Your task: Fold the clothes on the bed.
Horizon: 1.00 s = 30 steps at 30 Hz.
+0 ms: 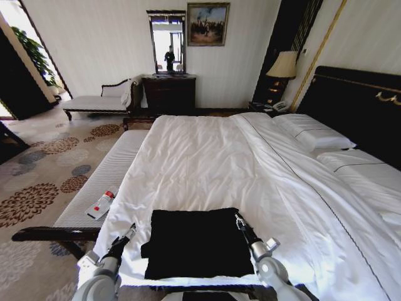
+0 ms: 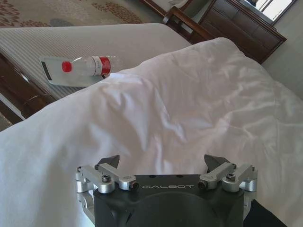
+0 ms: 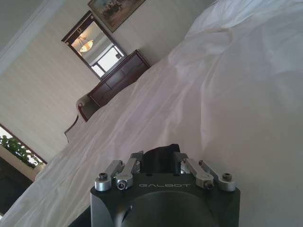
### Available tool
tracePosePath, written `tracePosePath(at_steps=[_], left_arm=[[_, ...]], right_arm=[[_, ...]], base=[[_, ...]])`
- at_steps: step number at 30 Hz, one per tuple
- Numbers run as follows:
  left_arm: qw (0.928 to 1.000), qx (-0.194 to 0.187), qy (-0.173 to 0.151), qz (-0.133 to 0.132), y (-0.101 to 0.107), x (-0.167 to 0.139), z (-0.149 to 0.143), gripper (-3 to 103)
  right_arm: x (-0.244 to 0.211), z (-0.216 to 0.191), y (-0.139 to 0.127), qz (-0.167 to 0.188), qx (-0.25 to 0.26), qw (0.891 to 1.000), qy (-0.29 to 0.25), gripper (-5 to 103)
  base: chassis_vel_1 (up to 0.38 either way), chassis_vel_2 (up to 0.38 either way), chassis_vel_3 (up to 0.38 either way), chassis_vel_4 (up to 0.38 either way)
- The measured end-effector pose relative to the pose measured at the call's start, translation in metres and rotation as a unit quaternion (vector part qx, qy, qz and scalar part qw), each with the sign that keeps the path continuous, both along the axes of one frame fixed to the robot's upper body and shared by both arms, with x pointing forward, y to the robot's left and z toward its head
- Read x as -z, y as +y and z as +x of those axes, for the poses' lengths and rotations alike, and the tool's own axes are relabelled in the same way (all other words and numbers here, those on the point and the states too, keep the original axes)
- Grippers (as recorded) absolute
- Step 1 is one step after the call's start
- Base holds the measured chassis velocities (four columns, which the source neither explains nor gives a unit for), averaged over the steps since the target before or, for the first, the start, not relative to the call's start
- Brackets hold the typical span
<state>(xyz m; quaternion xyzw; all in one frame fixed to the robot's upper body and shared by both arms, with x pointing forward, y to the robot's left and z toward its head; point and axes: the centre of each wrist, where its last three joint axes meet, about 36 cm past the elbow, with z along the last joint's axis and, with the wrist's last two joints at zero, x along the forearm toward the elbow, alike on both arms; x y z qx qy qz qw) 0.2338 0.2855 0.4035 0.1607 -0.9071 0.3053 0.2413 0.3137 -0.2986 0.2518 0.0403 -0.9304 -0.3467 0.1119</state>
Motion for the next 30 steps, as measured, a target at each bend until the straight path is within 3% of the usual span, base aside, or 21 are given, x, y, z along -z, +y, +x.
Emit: tracePosePath(at_steps=[2,5,7,8,11,15,17,18,23,25,26,30], left_arm=[[1.0000,0.000,0.001,0.000,0.000,0.001,0.000,100],[1.0000,0.001,0.003,-0.001,0.000,0.004,0.002,100],[1.0000,0.001,0.003,-0.001,0.000,0.004,0.002,100],[1.0000,0.002,0.003,-0.002,-0.001,0.005,0.003,100],[1.0000,0.003,0.004,-0.002,-0.002,0.006,0.004,100],[1.0000,0.003,0.004,-0.002,-0.001,0.007,0.005,100],[1.0000,0.003,0.004,-0.001,-0.001,0.007,0.006,100],[1.0000,0.002,0.004,0.000,0.001,0.008,0.006,100],[1.0000,0.001,0.004,-0.002,0.001,0.009,0.008,100],[1.0000,0.002,0.003,-0.003,0.000,0.010,0.010,100],[1.0000,0.003,0.002,-0.005,-0.001,0.010,0.011,100],[1.0000,0.006,-0.001,-0.008,-0.003,0.010,0.015,100]], right_arm=[[0.000,0.001,0.000,0.005,0.005,1.000,-0.001,38],[0.005,0.004,-0.004,0.008,0.011,1.000,0.007,55],[0.007,0.004,-0.005,0.009,0.011,1.000,0.009,55],[0.012,0.007,-0.007,0.014,0.006,1.000,0.015,66],[0.019,0.009,-0.008,0.020,-0.001,1.000,0.020,71],[0.029,0.011,-0.012,0.036,-0.026,0.999,0.010,92],[0.030,0.011,-0.012,0.038,-0.030,0.999,0.008,92],[0.032,0.011,-0.013,0.043,-0.040,0.998,0.002,99],[0.036,0.012,-0.012,0.051,-0.058,0.997,-0.008,80],[0.037,0.013,-0.012,0.052,-0.063,0.997,-0.011,80],[0.038,0.014,-0.012,0.053,-0.065,0.996,-0.013,68],[0.039,0.015,-0.013,0.052,-0.066,0.996,-0.015,57]], base=[[0.000,0.000,0.000,0.000],[0.000,0.000,0.000,0.000],[0.000,0.000,0.000,0.000],[0.000,0.000,0.000,0.000],[0.000,0.000,0.000,0.000],[0.000,0.000,0.000,0.000],[0.000,0.000,0.000,0.000],[0.000,0.000,0.000,0.000],[0.000,0.000,0.000,0.000],[0.000,0.000,0.000,0.000],[0.000,0.000,0.000,0.000],[0.000,0.000,0.000,0.000]])
